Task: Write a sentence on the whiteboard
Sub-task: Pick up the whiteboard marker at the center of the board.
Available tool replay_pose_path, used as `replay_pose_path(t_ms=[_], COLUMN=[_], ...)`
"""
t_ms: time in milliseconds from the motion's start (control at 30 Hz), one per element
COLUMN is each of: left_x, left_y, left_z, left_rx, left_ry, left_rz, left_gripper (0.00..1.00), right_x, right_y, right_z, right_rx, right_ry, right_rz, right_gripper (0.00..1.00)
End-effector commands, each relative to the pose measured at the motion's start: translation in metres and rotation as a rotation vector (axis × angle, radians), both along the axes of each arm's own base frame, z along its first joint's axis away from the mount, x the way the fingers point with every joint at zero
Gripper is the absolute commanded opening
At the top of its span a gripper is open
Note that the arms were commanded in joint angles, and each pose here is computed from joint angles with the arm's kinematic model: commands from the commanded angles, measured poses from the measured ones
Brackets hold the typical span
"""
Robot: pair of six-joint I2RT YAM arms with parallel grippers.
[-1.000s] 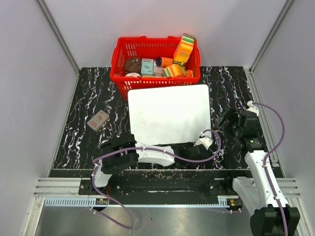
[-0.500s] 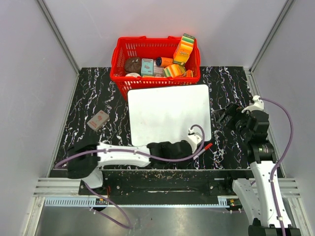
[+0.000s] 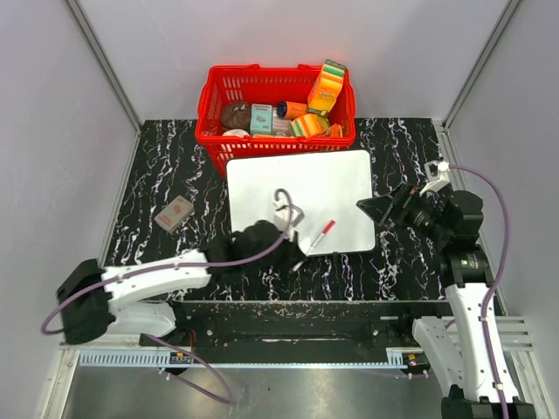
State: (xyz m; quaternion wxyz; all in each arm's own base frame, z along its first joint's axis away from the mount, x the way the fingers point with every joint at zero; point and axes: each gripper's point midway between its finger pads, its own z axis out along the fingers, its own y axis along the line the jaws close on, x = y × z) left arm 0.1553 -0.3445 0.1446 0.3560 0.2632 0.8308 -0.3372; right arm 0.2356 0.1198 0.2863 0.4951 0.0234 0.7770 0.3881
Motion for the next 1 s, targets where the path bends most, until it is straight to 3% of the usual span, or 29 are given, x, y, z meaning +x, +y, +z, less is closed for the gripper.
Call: replay_pose_path(t_ms=[0, 100, 400, 600, 767, 967], left_x=[0.007, 0.011, 0.002, -0.002, -0.007, -0.009], left_y=[0.025, 0.048, 0.067, 0.059, 0.052, 0.051], left_z=[0.051, 0.074, 0.134, 0.146, 0.148, 0.15], left_rx=[-0.179, -0.237, -0.345, -0.376, -0.398, -0.409], left_ry=[-0.039, -0.078, -0.155, -0.139, -0.119, -0.11], left_rz=[0.036, 0.077, 0.047, 0.012, -0.023, -0.032], left_gripper=[0.0, 0.0, 0.0, 0.0, 0.0, 0.0], right_x=[-0.022, -0.029, -0.049, -0.056, -0.052, -0.048], right_y=[0.04, 0.051, 0.105, 0.144, 0.163, 0.18], right_z=[0.029, 0.029, 0.026, 0.022, 0.022, 0.024], right_rx=[0.241, 0.354, 0.345, 0.363, 0.393, 0.426], right_ry=[-0.035, -0.027, -0.005, 0.018, 0.021, 0.029], right_rz=[0.284, 0.396, 0.526, 0.605, 0.617, 0.628], right_gripper=[0.97, 0.97, 0.94, 0.8, 0.75, 0.56])
